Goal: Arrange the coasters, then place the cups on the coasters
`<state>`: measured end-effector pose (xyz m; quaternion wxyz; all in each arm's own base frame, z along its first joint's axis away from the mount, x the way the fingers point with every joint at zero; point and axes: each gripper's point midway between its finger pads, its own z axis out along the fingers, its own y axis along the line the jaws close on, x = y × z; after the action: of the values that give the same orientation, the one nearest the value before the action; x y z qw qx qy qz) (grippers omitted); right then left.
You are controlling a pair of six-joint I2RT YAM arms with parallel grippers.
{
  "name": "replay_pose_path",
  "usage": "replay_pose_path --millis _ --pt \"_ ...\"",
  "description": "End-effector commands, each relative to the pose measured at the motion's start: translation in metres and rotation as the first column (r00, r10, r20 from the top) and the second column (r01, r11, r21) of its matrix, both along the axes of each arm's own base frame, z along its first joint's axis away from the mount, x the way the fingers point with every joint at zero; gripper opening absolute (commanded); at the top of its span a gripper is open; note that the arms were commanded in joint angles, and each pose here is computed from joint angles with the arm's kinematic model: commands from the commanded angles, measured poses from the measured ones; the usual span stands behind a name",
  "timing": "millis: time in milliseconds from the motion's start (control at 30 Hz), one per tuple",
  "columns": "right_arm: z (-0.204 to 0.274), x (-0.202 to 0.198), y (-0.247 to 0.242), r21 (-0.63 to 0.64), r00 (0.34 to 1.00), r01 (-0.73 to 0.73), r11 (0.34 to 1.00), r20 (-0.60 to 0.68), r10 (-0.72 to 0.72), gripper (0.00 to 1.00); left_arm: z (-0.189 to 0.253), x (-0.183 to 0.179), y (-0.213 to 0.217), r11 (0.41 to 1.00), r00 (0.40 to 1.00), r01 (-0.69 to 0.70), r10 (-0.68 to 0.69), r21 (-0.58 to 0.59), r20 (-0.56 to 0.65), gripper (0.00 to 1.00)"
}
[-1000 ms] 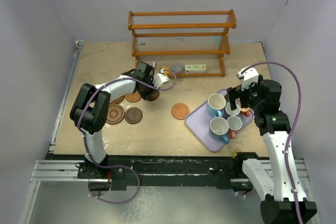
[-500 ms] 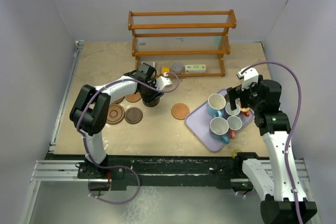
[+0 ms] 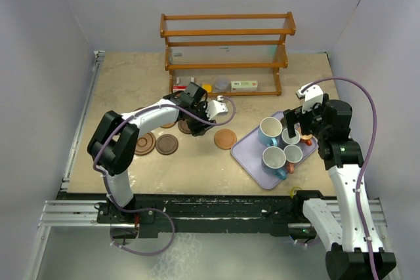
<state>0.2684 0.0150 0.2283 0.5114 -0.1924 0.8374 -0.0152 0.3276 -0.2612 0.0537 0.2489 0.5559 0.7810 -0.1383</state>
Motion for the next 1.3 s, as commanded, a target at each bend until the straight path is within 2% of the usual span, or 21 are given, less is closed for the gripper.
replay_pose_path --millis 0,200,567,1267 --pt "0.013 0.001 0.001 -0.004 0.999 -0.013 1.000 0.042 0.013 1.00 0.012 0.003 0.017 0.998 0.997 0.021 -0.025 0.052 0.068 0.56" --pt "0.012 0.001 0.001 -0.004 0.999 -0.015 1.000 0.040 0.015 1.00 -0.003 -0.004 0.046 0.984 0.996 0.057 -0.068 0.166 0.057 0.60" --pt "0.011 0.002 0.001 -0.004 0.999 -0.013 1.000 0.035 0.013 1.00 -0.020 0.013 0.068 0.966 0.994 0.046 -0.071 0.255 0.087 0.59" --pt "0.012 0.001 0.001 -0.007 0.999 -0.015 1.000 0.038 0.015 1.00 -0.017 0.044 0.066 0.968 0.989 -0.053 0.016 0.246 0.150 0.52"
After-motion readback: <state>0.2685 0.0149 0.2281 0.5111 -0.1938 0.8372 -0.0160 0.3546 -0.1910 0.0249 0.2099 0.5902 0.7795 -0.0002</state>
